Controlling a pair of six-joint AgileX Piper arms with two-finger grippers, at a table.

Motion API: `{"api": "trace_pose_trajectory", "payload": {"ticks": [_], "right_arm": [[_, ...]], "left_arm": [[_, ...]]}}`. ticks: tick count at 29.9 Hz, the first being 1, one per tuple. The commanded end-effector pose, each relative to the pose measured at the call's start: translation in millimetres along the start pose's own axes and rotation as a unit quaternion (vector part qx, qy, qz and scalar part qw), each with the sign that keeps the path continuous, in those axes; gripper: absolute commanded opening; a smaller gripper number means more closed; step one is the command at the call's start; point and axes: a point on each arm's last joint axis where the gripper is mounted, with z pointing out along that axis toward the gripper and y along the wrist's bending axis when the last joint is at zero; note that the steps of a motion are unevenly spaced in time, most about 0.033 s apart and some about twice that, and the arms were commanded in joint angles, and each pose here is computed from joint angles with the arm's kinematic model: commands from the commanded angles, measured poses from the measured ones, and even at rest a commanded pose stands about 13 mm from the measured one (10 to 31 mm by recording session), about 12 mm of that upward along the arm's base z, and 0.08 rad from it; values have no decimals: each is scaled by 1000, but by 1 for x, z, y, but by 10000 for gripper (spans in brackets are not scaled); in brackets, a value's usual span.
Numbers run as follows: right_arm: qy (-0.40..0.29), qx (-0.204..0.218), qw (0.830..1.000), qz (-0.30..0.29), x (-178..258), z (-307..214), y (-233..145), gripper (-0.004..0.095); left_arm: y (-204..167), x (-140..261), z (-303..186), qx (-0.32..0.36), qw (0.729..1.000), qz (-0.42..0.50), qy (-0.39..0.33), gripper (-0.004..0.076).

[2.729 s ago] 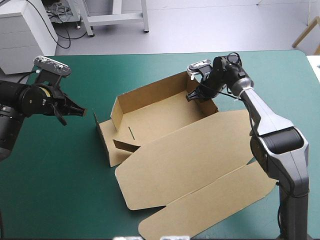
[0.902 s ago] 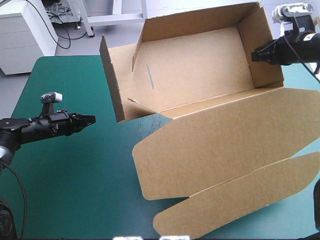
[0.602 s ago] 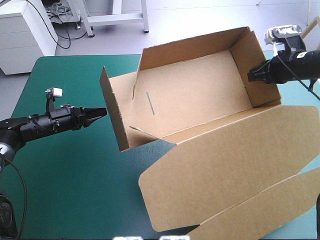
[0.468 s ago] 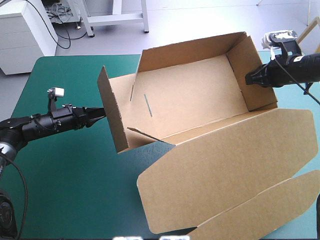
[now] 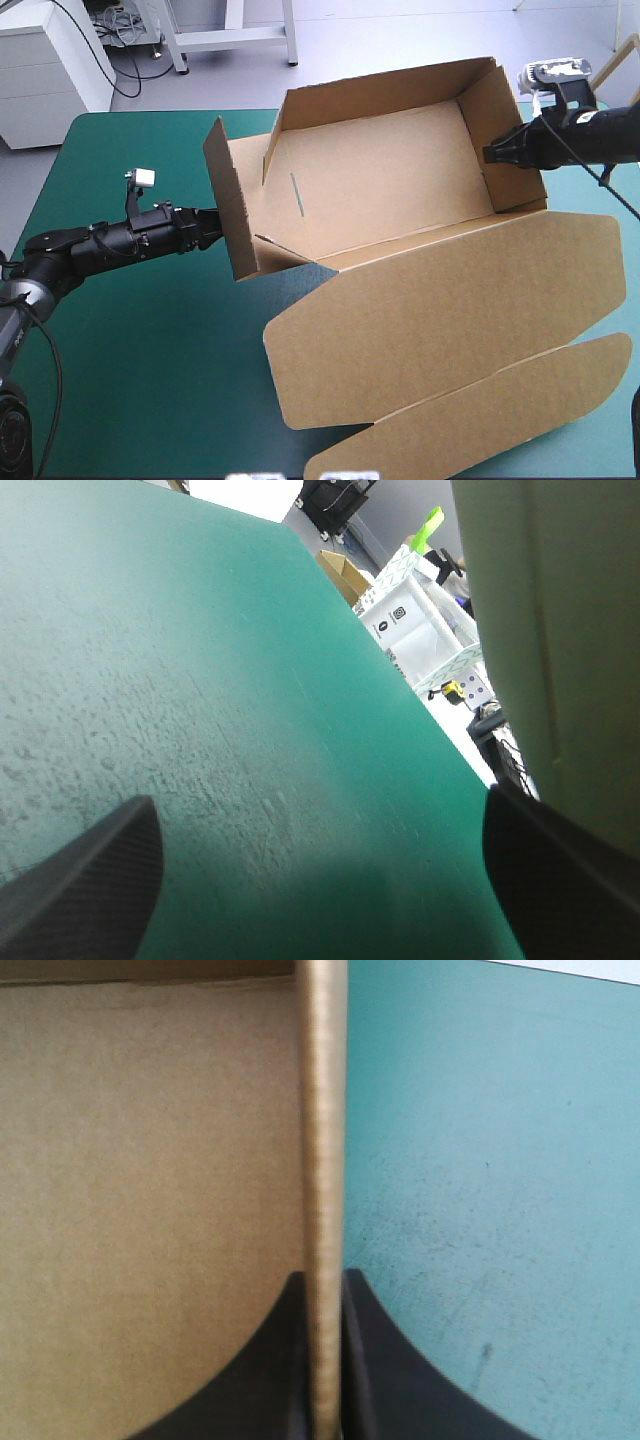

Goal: Fold the box

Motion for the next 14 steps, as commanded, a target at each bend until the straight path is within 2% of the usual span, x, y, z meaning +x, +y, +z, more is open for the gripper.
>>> {"api": "trace_pose_trajectory", "payload": {"ticks": [1, 4, 14], "right_arm": [[-50, 34, 998, -18, -13, -16, 21, -8], [-66, 59, 996, -30, -19, -10, 35, -8], [-117, 90, 987, -55, -31, -1, 71, -8]], "left_arm": [[-27, -11, -4, 80, 996, 15, -27, 619], [-28, -11, -4, 80, 996, 16, -27, 619], [-45, -18, -10, 95, 993, 32, -61, 619]]}}
